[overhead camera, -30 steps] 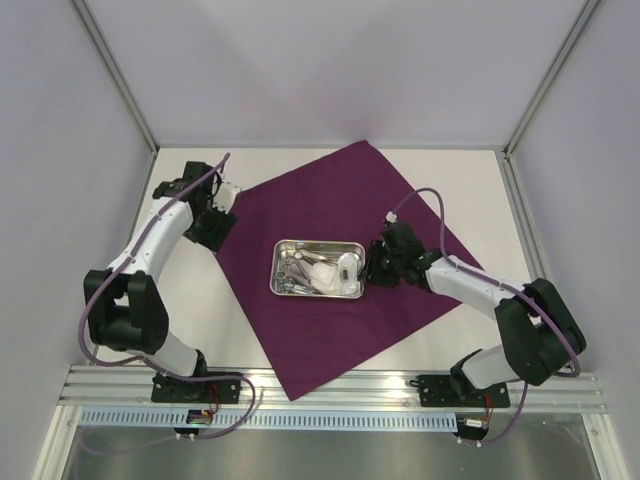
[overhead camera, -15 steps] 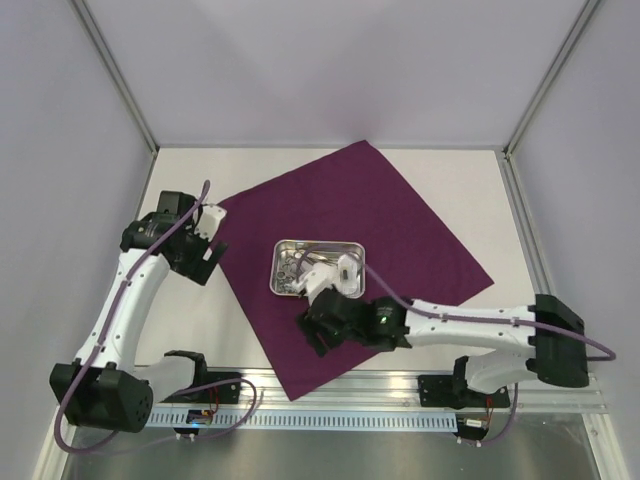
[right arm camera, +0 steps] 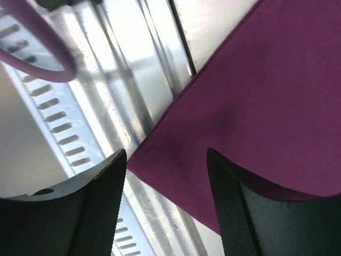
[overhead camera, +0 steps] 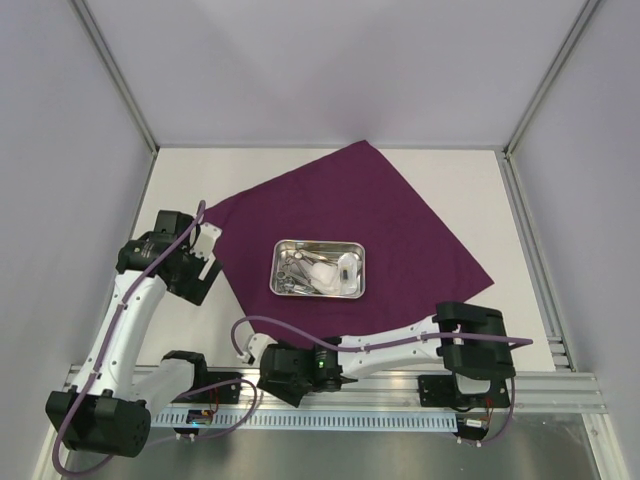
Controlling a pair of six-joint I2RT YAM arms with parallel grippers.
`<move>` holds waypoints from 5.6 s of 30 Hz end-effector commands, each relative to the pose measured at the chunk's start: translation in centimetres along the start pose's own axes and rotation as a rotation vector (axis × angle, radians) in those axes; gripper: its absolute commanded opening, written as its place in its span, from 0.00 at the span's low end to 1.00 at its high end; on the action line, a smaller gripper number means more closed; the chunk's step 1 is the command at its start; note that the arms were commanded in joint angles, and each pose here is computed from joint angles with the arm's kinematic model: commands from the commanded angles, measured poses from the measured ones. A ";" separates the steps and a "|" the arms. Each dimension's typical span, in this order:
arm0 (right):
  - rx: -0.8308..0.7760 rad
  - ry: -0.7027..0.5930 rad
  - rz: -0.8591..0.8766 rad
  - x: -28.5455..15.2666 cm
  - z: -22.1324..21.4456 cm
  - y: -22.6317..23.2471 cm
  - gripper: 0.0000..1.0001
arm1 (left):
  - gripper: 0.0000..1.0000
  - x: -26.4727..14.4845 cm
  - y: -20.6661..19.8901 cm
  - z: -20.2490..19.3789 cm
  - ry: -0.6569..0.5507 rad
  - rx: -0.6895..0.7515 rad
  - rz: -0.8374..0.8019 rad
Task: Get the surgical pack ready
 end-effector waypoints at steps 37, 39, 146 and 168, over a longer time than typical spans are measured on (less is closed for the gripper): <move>0.303 -0.315 -0.343 -5.0 12.5 -18.4 0.00 | 0.89 -2.1 2.0 3.1 -0.071 -0.010 0.003; 0.319 -0.349 -0.353 -5.8 14.2 -19.8 0.00 | 0.89 -2.1 2.1 3.9 -0.094 -0.009 -0.017; 1.278 -0.256 -0.409 -7.0 -5.7 -32.6 0.00 | 0.62 18.7 -1.6 14.8 0.201 0.205 -0.278; 1.622 -0.654 -0.758 -19.7 -14.4 -36.1 0.66 | 0.81 16.2 8.2 14.5 0.058 -0.446 -0.144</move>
Point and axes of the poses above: each gripper's point midway between its finger pads, its own x axis out along the fingers, its own y axis along the line the jaws close on, z = x × y, the point moved 8 cm from there along -x, back along the fingers, and after that the axes turned 11 degrees about x, right-handed, at the moved point
